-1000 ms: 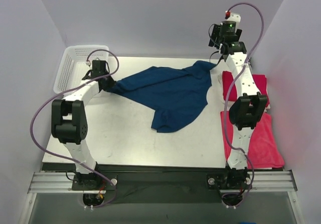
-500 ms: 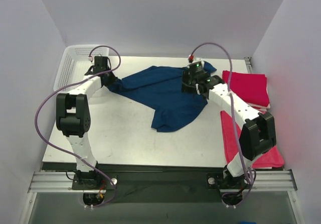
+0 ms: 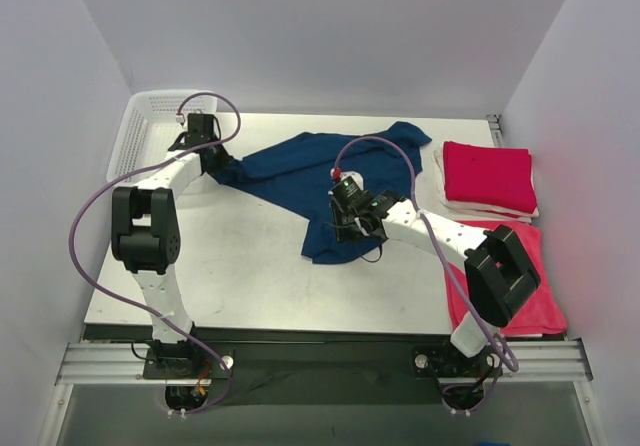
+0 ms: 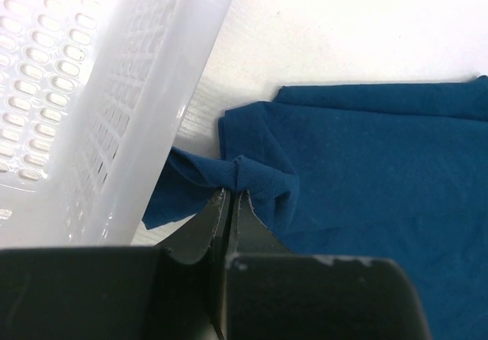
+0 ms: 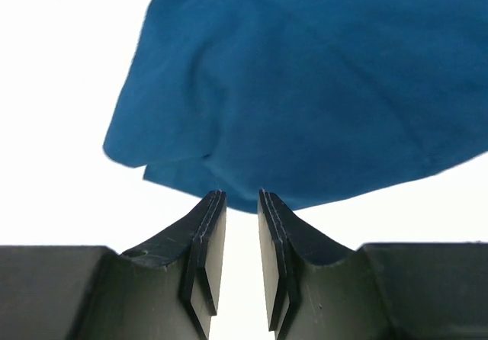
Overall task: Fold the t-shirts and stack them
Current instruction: Flatten out the tshirt
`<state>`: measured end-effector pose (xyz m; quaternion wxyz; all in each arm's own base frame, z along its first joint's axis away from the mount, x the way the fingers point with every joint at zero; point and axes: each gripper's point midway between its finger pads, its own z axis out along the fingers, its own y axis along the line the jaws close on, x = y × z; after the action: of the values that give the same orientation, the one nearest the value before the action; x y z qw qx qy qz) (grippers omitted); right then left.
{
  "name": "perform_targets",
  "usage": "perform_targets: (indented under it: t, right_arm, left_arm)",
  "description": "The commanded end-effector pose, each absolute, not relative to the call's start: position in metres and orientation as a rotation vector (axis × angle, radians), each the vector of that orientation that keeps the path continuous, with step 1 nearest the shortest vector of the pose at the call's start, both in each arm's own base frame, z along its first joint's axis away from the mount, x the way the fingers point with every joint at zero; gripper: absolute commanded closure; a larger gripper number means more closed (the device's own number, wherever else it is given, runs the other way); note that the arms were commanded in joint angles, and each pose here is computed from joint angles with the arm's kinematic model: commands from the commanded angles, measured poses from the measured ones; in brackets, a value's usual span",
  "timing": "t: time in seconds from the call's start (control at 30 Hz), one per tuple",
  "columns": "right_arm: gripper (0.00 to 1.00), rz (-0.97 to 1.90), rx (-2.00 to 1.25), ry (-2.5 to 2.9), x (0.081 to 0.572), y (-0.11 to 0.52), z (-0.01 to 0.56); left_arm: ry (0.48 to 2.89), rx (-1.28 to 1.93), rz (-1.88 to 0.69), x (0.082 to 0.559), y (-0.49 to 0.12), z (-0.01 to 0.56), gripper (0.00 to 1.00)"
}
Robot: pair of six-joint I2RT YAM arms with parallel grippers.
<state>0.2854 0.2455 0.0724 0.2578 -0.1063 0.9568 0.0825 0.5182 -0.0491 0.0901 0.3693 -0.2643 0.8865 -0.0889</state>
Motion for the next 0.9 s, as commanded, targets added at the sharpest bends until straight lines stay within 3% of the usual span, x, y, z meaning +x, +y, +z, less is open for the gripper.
perform_targets:
  t: [0.0, 0.57, 0.87]
  right_arm:
    - [0.75, 0.237, -0.354, 2.603, 0.274, 0.258, 0.07]
    - [0.83, 0.105, -0.484, 2.66, 0.281, 0.288, 0.018]
    - [0.86, -0.016, -0.475, 2.8, 0.223, 0.227, -0.005]
  left_arm:
    - [2.249, -0.679, -0.216, 0.527, -0.04, 0.099, 1.0]
    - [2.234, -0.68, -0.209, 0.528, -0.031, 0.107, 1.0]
    - [2.203, -0.666, -0.232, 0.545, -0.032, 0.124, 1.0]
